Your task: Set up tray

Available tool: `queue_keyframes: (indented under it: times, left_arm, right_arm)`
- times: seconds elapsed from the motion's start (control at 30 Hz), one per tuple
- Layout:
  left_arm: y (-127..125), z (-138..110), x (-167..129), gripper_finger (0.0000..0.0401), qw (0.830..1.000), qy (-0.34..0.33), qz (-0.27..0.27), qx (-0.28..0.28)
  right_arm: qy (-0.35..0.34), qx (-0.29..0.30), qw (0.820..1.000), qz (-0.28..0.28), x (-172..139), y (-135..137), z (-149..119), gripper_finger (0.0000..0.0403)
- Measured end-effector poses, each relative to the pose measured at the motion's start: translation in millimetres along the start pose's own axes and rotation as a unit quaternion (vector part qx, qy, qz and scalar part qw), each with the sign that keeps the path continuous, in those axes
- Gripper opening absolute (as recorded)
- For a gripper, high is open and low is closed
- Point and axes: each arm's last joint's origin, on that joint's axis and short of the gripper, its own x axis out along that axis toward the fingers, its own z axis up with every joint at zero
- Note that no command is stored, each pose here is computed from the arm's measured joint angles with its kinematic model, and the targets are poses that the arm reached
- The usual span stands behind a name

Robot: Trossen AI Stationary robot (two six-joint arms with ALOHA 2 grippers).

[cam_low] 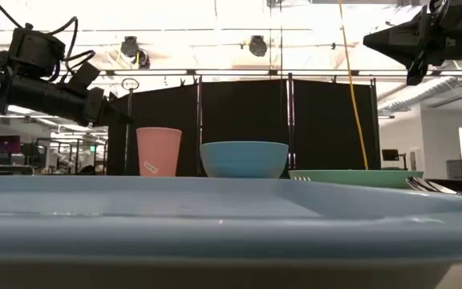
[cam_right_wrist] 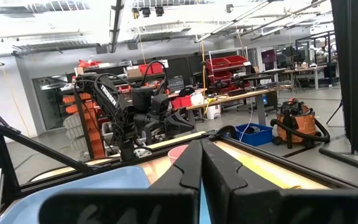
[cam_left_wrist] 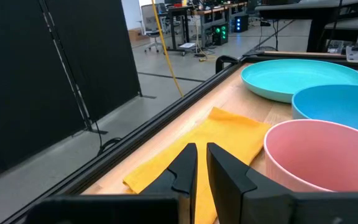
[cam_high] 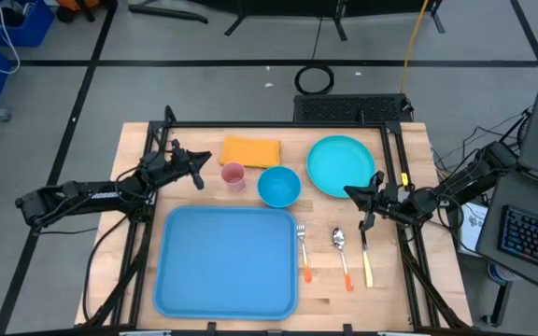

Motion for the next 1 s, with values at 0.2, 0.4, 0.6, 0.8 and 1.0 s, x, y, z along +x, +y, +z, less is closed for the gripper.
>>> queue_keyframes:
  times: [0.2, 0.4, 0.6, 0.8, 1.0]
  left_arm:
    - [0, 0, 0, 0.0042, 1.0, 0.0, 0.0, 0.0]
    - [0, 0, 0, 0.0042, 1.0, 0.0, 0.0, 0.0]
    - [0, 0, 0, 0.0042, 1.0, 0.0, 0.0, 0.0]
    - [0, 0, 0, 0.0042, 1.0, 0.0, 0.0, 0.0]
    - [0, 0, 0, 0.0042, 1.0, 0.0, 0.0, 0.0]
  right_arm:
    - [0.0, 0.001, 1.0, 0.0, 0, 0, 0, 0.0]
    - [-0.002, 0.002, 1.0, 0.0, 0, 0, 1, 0.0]
    - [-0.003, 0.006, 1.0, 0.0, 0, 0, 1, 0.0]
    - [-0.032, 0.067, 0.997, 0.003, 0, -1, 8, 0.0]
    - [-0.044, 0.08, 0.996, 0.01, 0, -1, 11, 0.0]
